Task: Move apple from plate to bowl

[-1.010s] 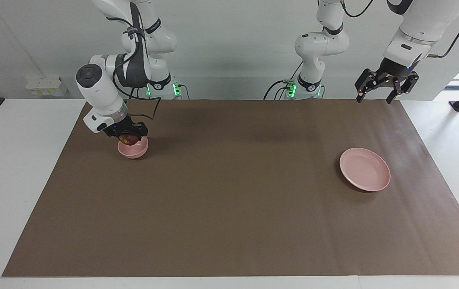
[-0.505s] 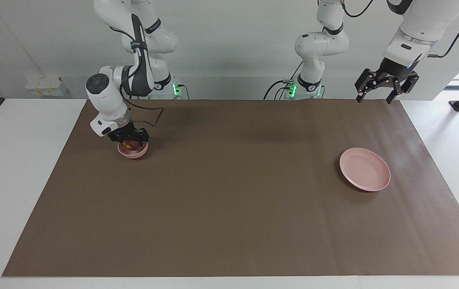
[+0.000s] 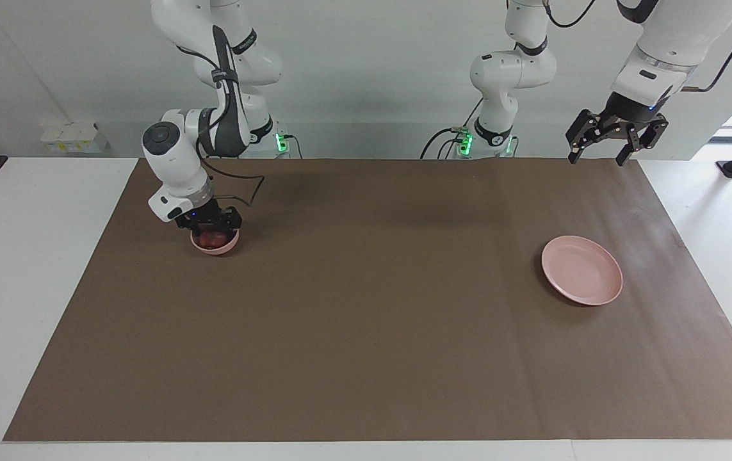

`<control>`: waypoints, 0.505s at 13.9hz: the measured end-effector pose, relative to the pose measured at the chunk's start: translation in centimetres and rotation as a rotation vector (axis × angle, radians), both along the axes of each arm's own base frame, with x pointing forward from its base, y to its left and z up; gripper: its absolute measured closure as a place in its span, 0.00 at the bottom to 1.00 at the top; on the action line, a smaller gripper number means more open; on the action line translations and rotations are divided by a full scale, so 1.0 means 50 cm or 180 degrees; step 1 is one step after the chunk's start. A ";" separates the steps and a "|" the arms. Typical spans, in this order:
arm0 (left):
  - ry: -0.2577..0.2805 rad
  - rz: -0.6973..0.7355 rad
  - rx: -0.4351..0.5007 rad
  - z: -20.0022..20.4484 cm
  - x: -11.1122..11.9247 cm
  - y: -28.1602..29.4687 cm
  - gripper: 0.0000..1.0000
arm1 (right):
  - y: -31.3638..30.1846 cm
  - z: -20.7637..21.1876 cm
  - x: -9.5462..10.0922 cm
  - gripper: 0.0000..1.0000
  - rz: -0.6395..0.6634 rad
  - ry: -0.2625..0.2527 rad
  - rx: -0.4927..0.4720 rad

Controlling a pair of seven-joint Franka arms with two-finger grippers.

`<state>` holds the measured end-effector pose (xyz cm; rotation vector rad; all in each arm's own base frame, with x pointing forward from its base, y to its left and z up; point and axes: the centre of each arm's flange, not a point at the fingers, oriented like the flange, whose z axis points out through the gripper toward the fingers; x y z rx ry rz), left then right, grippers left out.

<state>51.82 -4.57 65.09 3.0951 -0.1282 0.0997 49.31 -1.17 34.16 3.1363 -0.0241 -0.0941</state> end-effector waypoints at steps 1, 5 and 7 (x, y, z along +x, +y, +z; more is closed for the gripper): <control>0.0000 0.0000 0.0000 0.000 0.000 0.000 0.00 | 0.004 0.036 0.013 0.00 0.0013 0.0030 0.0000; 0.0000 0.0000 0.0000 0.000 0.000 0.000 0.00 | 0.001 0.197 0.068 0.00 -0.0013 -0.0172 -0.0003; 0.0000 0.0000 0.0000 0.000 0.000 0.000 0.00 | -0.008 0.276 0.085 0.00 -0.0073 -0.0250 -0.0005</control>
